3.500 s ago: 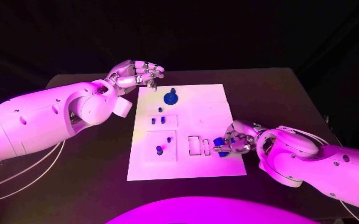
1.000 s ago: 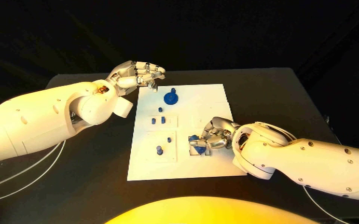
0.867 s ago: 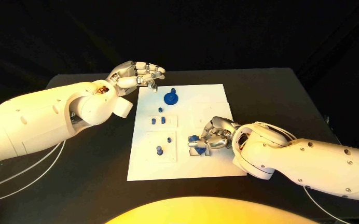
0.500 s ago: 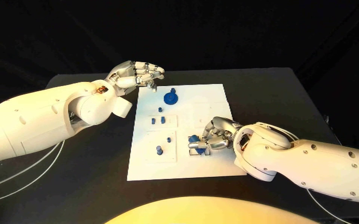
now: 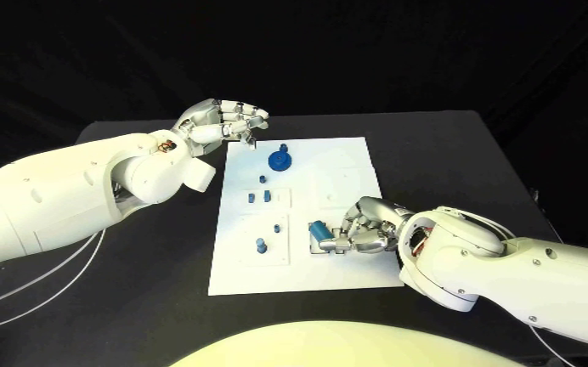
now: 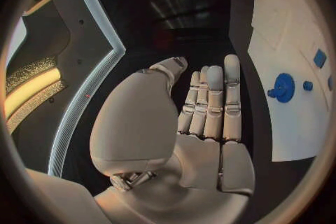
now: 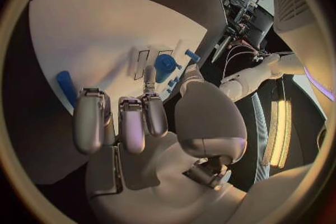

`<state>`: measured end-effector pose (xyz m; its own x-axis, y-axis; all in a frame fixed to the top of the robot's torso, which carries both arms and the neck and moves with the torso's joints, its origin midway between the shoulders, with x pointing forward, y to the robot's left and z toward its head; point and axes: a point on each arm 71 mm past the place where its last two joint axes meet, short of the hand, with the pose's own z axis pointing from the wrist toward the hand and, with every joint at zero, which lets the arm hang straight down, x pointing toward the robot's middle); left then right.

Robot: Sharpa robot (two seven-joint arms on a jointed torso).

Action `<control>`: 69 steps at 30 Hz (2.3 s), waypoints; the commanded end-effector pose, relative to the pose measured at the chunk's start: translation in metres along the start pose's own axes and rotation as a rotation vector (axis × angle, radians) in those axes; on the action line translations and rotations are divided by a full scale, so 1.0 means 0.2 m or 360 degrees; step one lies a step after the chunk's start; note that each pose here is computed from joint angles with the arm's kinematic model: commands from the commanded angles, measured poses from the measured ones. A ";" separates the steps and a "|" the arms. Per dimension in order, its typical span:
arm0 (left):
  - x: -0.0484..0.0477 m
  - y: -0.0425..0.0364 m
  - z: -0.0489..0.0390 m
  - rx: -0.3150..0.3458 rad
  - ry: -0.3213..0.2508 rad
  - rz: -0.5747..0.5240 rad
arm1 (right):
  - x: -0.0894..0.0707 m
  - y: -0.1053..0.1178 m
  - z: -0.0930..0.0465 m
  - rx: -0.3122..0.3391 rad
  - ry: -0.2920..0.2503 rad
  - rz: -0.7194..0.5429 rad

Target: Assemble the parts on the task board

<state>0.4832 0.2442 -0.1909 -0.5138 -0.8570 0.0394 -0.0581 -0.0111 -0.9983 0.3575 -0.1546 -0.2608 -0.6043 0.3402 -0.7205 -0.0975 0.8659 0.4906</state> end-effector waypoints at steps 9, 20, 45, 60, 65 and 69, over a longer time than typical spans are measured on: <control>0.016 -0.001 0.006 0.0002 0.0034 -0.0021 | 0.04 0.06 0.02 -0.0077 0.0064 0.0003; 0.015 0.001 0.005 -0.0005 0.0033 -0.0020 | 0.05 0.06 0.04 -0.0097 0.0057 -0.0020; 0.013 0.002 0.004 -0.0010 0.0033 -0.0020 | 0.06 0.00 0.10 0.0038 0.0057 -0.0029; 0.010 0.002 0.001 -0.0010 0.0031 -0.0020 | 0.07 -0.02 0.08 0.0044 0.0117 -0.0022; 0.007 0.002 0.000 -0.0011 0.0028 -0.0019 | 0.06 -0.03 0.05 0.0013 0.0106 0.0015; 0.005 0.003 -0.001 -0.0011 0.0027 -0.0019 | 0.04 -0.03 0.00 -0.0062 0.0052 0.0105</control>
<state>0.4832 0.2450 -0.1921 -0.5135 -0.8571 0.0404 -0.0701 -0.0050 -0.9975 0.3546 -0.1589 -0.2734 -0.6469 0.3374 -0.6839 -0.0764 0.8637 0.4983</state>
